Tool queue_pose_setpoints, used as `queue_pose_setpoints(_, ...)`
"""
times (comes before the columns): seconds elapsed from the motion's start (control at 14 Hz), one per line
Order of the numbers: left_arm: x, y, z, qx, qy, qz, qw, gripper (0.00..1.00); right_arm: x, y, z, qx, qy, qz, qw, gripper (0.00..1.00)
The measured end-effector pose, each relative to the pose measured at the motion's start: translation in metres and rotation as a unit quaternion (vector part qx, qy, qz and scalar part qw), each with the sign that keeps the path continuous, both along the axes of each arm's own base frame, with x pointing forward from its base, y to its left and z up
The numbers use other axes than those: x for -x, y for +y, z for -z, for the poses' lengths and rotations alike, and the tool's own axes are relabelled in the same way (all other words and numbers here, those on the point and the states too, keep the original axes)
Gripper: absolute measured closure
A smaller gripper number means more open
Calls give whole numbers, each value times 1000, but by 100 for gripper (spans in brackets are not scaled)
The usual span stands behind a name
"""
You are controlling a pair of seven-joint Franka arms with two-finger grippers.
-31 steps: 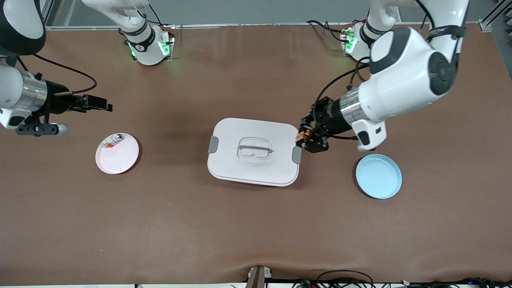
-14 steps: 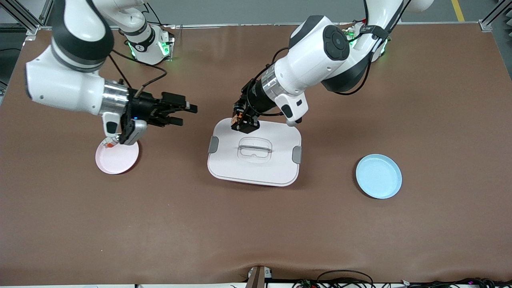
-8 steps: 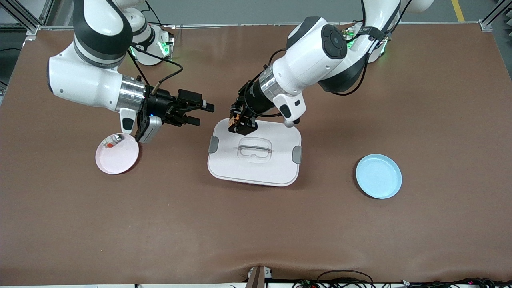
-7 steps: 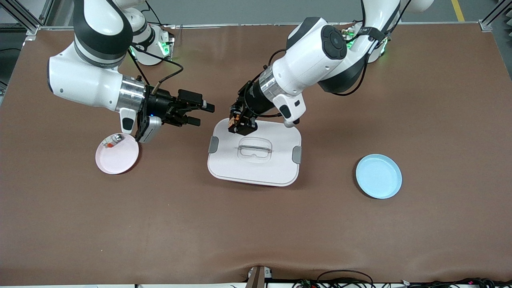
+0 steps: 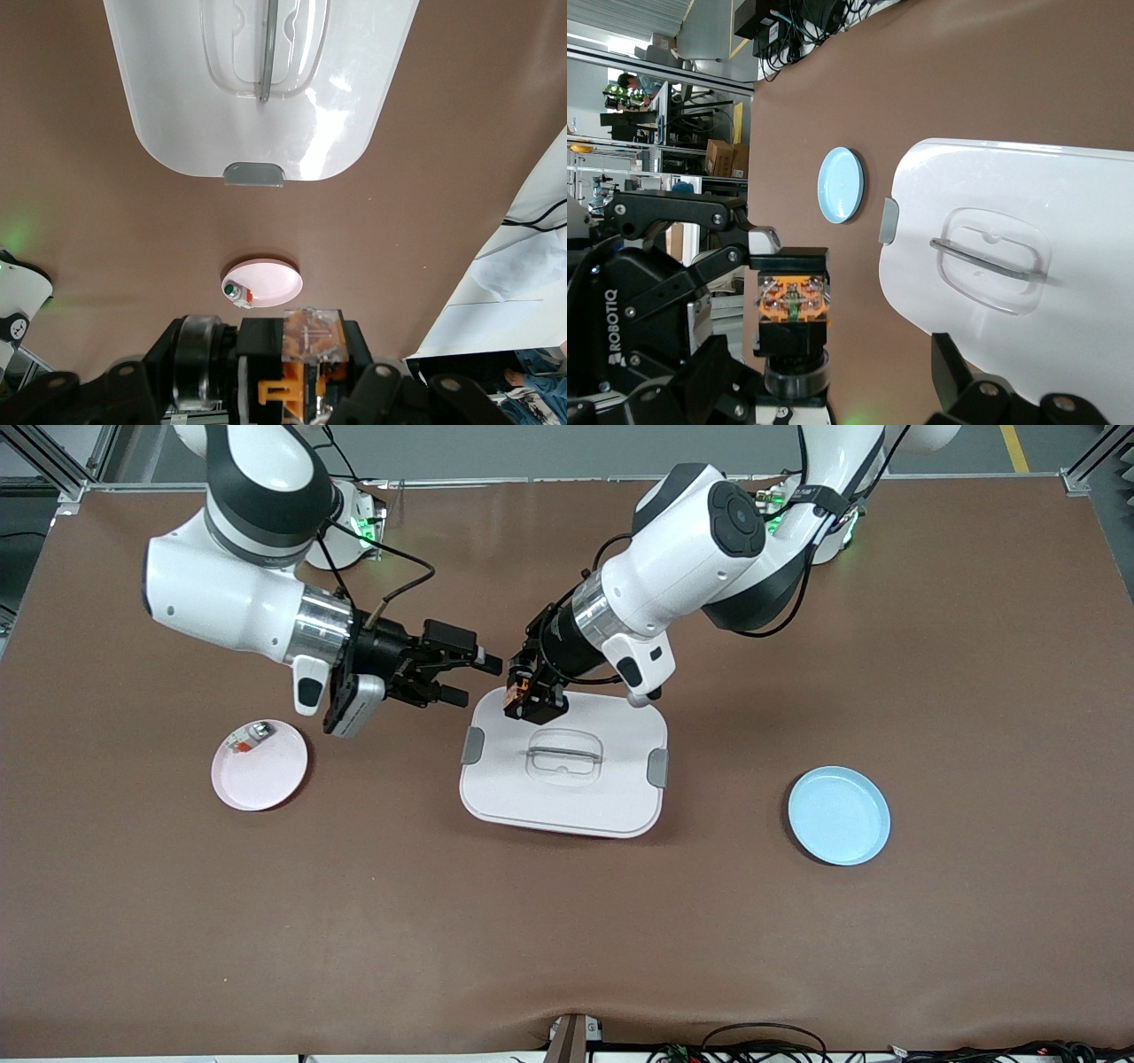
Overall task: Transfer orange switch to right arm and place
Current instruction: 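Carry the switch over the white box toward the right gripper, then close the right gripper on the switch held by the left gripper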
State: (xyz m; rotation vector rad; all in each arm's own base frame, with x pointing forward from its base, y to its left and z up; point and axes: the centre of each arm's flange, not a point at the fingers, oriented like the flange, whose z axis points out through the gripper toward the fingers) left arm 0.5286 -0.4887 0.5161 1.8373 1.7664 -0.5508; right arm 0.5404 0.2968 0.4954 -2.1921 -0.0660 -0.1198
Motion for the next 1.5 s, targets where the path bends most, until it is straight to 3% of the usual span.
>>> queue_pose_setpoints(0.86,-2,1,-1,1,-3,-3,1000,28,-14,37,10,-3,1,11,1000,0)
queue_pose_setpoints(1.22,-1,0,0,1,-2,-2,1000,28,-15,41,6,-5,-5,11,1000,54)
queue_pose_setpoints(1.29,-1,0,-1,2,-4,-3,1000,28,-16,41,5,-6,-5,11,1000,59)
queue_pose_setpoints(1.5,-1,0,-2,3,-4,-3,1000,28,-16,40,4,-6,-4,12,1000,59)
